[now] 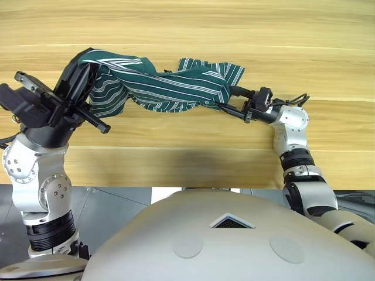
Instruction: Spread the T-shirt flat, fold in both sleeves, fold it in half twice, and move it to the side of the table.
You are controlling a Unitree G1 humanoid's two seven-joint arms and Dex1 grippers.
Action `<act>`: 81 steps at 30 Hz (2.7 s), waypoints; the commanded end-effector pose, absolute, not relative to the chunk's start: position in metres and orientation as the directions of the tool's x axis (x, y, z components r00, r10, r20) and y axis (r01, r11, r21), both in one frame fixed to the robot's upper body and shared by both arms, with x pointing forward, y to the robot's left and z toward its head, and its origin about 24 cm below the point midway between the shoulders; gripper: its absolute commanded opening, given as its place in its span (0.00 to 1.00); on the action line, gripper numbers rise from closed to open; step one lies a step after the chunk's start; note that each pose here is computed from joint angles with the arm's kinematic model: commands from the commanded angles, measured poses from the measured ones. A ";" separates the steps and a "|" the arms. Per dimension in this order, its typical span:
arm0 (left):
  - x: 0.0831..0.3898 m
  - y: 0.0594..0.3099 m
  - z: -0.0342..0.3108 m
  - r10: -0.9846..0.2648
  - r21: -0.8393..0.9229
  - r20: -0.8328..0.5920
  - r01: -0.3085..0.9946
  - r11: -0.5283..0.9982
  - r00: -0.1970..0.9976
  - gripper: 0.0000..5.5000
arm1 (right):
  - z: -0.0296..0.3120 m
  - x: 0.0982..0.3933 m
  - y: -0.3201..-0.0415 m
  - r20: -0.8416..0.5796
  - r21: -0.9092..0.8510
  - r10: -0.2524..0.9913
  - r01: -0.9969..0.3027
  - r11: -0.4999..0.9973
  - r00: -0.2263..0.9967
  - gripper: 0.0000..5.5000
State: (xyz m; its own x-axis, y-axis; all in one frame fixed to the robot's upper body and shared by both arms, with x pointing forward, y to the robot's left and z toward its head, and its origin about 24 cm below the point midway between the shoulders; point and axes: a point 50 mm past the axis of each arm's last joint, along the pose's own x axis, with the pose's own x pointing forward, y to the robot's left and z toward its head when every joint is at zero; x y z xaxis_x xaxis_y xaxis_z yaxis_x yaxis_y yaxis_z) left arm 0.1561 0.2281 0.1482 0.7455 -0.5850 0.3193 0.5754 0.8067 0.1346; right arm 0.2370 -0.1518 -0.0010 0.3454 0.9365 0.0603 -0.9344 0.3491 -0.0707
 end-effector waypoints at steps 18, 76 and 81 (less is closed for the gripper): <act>0.173 0.234 0.147 -0.590 0.151 0.285 0.573 0.806 0.755 0.00 | 0.087 0.265 -0.184 0.250 -0.258 0.860 -0.826 0.501 0.444 0.01; 0.314 0.198 0.091 -0.658 0.091 -0.330 0.717 0.691 0.677 0.00 | 0.099 0.364 -0.233 -0.233 -0.140 0.681 -0.717 0.682 0.694 0.01; 0.275 0.210 0.118 -0.652 0.082 -0.303 0.700 0.709 0.696 0.00 | 0.095 0.343 -0.231 -0.253 -0.207 0.825 -0.862 0.464 0.505 0.01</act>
State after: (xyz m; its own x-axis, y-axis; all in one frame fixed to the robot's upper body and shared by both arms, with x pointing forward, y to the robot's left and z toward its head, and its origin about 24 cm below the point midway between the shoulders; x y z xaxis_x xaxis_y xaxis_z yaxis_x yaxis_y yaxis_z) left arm 0.3081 0.1969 0.0903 0.6978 -0.6468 -0.3079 0.6947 0.7158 0.0707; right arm 0.3635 -0.2154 0.0921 0.6187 0.7424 -0.2571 -0.7828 0.6102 -0.1219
